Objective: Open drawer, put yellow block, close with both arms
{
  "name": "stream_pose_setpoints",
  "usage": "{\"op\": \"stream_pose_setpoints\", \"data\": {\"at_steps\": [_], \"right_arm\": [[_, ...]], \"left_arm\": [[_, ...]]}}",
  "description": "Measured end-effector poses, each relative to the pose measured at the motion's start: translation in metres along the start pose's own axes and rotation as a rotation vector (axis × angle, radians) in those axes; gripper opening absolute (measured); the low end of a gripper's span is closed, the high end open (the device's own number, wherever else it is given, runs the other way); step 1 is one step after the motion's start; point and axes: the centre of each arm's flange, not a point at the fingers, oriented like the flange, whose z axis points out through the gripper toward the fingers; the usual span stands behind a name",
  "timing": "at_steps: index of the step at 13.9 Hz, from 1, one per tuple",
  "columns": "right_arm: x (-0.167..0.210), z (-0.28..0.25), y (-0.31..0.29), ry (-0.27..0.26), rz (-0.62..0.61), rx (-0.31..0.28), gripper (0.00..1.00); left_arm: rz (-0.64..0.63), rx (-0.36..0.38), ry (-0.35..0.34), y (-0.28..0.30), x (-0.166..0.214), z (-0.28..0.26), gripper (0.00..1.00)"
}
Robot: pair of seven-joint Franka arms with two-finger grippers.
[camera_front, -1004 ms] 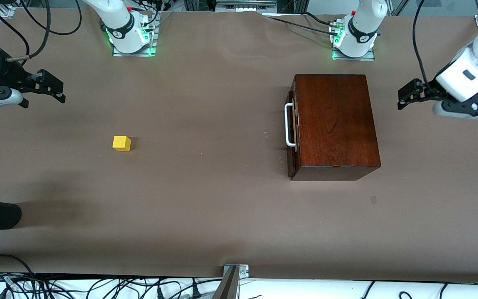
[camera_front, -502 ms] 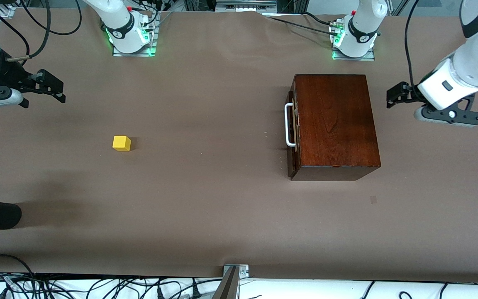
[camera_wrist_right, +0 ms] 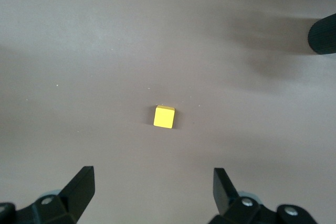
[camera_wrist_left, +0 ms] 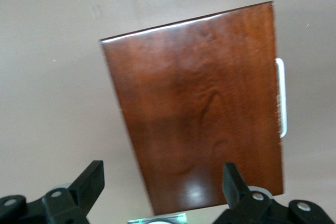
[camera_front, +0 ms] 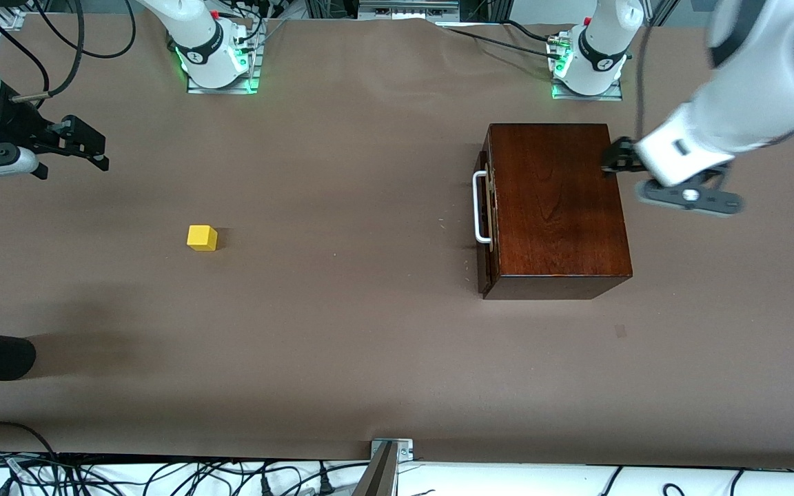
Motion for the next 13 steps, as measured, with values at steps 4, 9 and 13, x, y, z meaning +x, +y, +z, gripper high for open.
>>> {"op": "stream_pose_setpoints", "data": {"at_steps": [4, 9, 13], "right_arm": [[0.000, 0.000, -0.001, 0.000, -0.002, 0.000, 1.00], [0.000, 0.000, 0.000, -0.001, -0.001, 0.000, 1.00], [0.001, 0.002, 0.000, -0.003, 0.000, 0.000, 1.00]], "left_arm": [[-0.060, 0.025, 0.008, 0.112, 0.004, 0.034, 1.00], [-0.081, 0.026, 0.040, 0.158, 0.021, 0.103, 1.00], [-0.098, 0.145, 0.101, 0.219, 0.007, 0.166, 1.00]]}}
